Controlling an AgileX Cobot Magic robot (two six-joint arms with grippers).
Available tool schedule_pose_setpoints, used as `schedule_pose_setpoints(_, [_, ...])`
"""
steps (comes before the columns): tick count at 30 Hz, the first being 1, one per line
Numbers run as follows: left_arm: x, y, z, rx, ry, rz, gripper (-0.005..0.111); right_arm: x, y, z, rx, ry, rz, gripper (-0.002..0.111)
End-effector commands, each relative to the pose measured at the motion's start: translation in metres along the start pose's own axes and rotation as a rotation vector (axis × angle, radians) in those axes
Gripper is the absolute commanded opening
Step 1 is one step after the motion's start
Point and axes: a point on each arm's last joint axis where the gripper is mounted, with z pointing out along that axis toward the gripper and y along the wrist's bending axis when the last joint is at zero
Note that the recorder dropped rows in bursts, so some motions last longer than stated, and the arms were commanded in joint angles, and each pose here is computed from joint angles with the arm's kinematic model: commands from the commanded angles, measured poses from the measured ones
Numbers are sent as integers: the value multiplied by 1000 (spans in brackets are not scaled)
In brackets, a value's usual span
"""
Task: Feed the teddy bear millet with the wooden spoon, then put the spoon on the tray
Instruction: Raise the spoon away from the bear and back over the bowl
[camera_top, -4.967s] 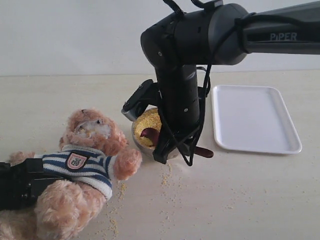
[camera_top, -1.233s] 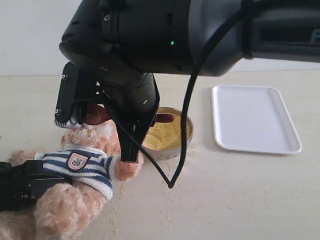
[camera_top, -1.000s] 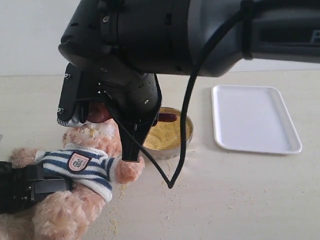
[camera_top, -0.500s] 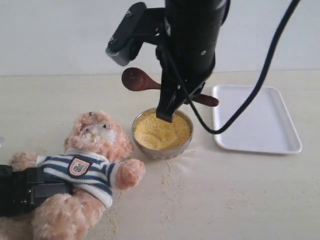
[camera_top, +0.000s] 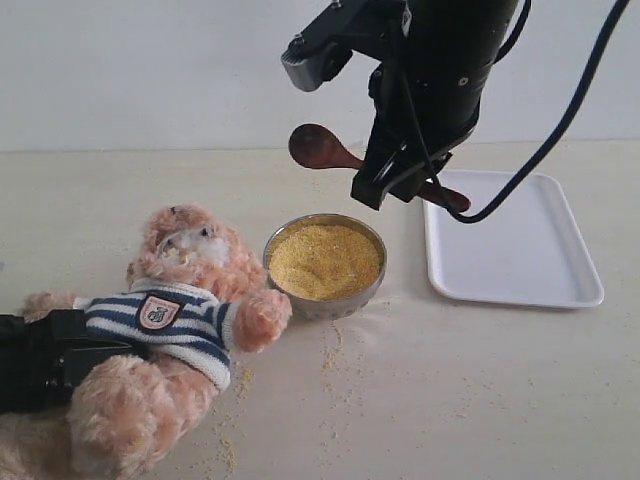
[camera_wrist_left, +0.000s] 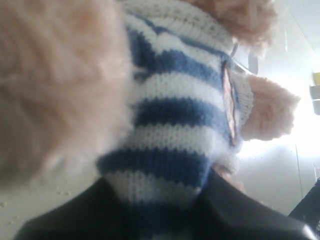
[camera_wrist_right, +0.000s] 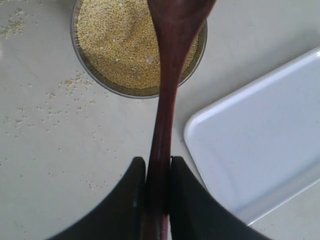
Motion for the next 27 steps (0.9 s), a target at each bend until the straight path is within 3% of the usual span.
schedule_pose_setpoints(1, [-8,-6,1,28,-24,44,5,4,-7,-5,55,9,-9,0])
schedule_pose_setpoints(13, [-31,-9,1,-23,-87,91,5,0,-11,-2,96,-16,-6,0])
schedule_pose_setpoints(19, [-45,-8,0,-84,-131,104,5,-8,-11,20,88,-6,-6,0])
schedule_pose_setpoints(27, [-66,-9,10,-62,-133,72,5,-10,-11,45,79,61,-34,0])
